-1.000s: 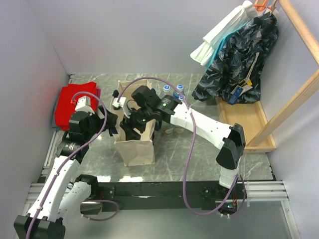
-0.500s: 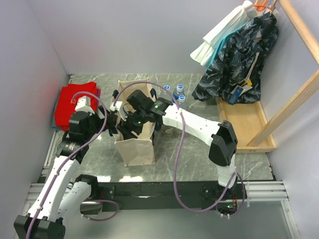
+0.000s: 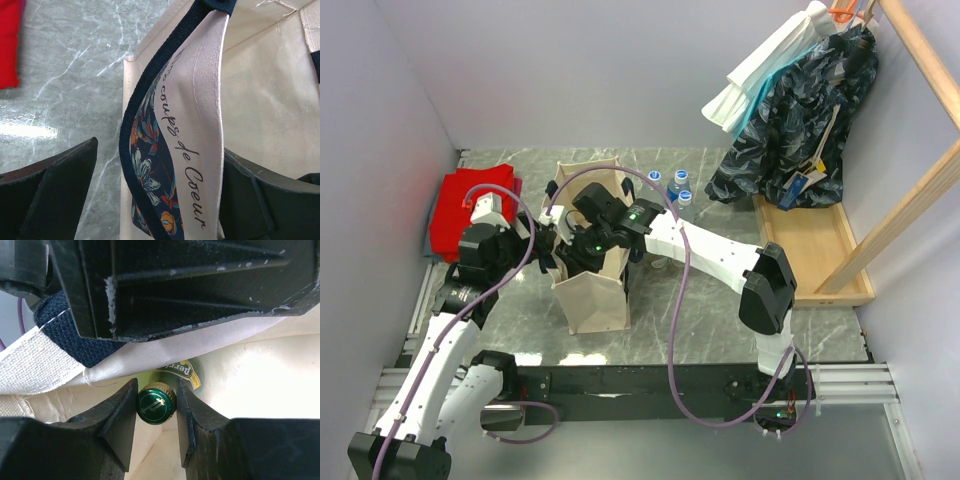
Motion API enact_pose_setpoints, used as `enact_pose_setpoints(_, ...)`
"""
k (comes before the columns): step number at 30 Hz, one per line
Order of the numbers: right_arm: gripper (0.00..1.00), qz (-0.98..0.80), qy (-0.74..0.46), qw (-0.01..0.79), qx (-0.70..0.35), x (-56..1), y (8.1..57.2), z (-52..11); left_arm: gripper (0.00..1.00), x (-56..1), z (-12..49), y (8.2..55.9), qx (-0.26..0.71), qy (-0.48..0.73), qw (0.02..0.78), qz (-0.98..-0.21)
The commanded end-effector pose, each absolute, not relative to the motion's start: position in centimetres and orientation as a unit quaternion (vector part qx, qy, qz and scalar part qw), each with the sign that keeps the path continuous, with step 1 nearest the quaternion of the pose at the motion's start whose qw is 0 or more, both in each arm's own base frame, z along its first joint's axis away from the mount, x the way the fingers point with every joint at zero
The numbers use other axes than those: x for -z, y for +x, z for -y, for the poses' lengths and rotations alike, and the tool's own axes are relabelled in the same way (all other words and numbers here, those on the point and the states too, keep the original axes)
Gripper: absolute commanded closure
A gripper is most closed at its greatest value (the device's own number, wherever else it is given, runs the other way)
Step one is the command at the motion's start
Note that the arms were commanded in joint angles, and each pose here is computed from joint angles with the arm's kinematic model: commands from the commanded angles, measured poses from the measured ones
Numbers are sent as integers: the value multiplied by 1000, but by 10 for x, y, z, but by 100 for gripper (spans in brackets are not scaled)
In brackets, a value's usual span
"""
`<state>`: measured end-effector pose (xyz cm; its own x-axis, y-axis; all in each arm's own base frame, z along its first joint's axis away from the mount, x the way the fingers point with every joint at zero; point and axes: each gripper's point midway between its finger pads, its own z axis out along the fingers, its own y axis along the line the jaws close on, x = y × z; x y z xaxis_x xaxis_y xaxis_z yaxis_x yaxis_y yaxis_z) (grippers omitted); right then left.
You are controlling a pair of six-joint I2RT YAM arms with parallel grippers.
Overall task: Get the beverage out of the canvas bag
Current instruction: Take out the drink from the canvas bag.
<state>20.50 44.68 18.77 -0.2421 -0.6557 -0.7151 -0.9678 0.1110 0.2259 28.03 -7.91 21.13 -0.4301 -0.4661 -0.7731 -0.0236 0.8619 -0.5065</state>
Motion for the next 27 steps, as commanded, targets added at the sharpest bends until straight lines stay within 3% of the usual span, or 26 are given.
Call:
enact_pose_setpoints(1, 100, -697, -576, 243, -350, -204, 202, -448, 4, -228, 81, 283, 223, -139, 533, -804)
enact_pose_setpoints(27, 100, -694, -567, 285, -341, -233, 209, -447, 4, -227, 81, 283, 222, -138, 531, -806)
